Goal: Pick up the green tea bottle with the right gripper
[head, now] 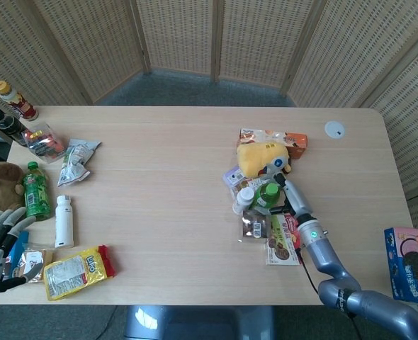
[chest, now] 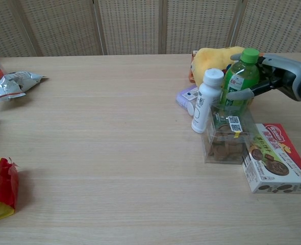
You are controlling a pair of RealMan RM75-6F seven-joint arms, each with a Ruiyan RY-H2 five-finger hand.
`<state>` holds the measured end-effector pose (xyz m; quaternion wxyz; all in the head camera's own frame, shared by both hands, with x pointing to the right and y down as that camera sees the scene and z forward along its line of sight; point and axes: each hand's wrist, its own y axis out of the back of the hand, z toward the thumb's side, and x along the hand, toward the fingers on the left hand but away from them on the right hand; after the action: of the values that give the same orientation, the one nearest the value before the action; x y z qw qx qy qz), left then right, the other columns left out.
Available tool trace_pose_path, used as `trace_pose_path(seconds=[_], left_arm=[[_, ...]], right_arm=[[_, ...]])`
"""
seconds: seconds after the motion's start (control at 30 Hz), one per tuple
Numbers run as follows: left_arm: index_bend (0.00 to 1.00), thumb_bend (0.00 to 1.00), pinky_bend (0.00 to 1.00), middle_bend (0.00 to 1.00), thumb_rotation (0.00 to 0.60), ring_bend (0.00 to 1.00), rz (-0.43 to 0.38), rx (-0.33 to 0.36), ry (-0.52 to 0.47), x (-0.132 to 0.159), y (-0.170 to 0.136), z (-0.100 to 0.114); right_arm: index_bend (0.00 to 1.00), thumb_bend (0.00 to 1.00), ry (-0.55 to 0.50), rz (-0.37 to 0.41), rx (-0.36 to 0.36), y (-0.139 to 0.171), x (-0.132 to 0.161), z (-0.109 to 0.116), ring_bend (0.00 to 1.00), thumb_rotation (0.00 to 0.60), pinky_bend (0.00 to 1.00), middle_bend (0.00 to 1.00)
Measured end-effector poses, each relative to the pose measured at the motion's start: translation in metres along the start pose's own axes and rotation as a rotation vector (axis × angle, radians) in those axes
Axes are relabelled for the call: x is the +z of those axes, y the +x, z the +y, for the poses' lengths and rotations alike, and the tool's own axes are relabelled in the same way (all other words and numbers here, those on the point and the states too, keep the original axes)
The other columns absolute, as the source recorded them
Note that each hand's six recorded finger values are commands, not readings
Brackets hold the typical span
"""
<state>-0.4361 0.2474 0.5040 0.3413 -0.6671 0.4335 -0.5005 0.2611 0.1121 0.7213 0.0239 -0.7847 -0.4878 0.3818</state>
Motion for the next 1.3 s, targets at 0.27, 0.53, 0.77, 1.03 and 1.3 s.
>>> trace_pose_path(seconds=[0.27, 0.53, 0.77, 1.03, 1.3], left_arm=[[0.16, 0.22, 0.00, 0.09, 0.600, 0.00, -0.001, -0.002, 0.003, 0.001, 0.001, -0.001], [0.16, 0.22, 0.00, 0.08, 0.600, 0.00, -0.003, -0.003, 0.007, 0.003, 0.003, -0.001], [0.16, 0.22, 0.00, 0.08, 0.600, 0.00, 0.003, 0.004, 0.009, 0.003, 0.003, 0.000], [0.16, 0.22, 0.00, 0.09, 0.600, 0.00, 0.000, 0.002, 0.007, 0.004, 0.003, -0.001], [0.16, 0.22, 0.00, 0.09, 0.600, 0.00, -0.015, 0.000, 0.006, 0.008, 0.006, -0.003]], right_arm=[[0.14, 0.08, -0.009, -0.005, -0.023, 0.000, -0.005, 0.008, 0.56, 0.600, 0.61, 0.59], [0.35, 0.09, -0.018, -0.006, -0.045, -0.001, -0.010, 0.012, 0.74, 0.600, 0.76, 0.78], [0.44, 0.10, -0.019, 0.017, -0.072, -0.002, -0.007, 0.019, 0.83, 0.600, 0.83, 0.88], [0.44, 0.11, 0.016, 0.040, -0.091, 0.002, 0.001, 0.035, 0.84, 0.600, 0.84, 0.88], [0.45, 0.11, 0.037, 0.072, -0.117, 0.009, 0.019, 0.057, 0.84, 0.600, 0.84, 0.89]])
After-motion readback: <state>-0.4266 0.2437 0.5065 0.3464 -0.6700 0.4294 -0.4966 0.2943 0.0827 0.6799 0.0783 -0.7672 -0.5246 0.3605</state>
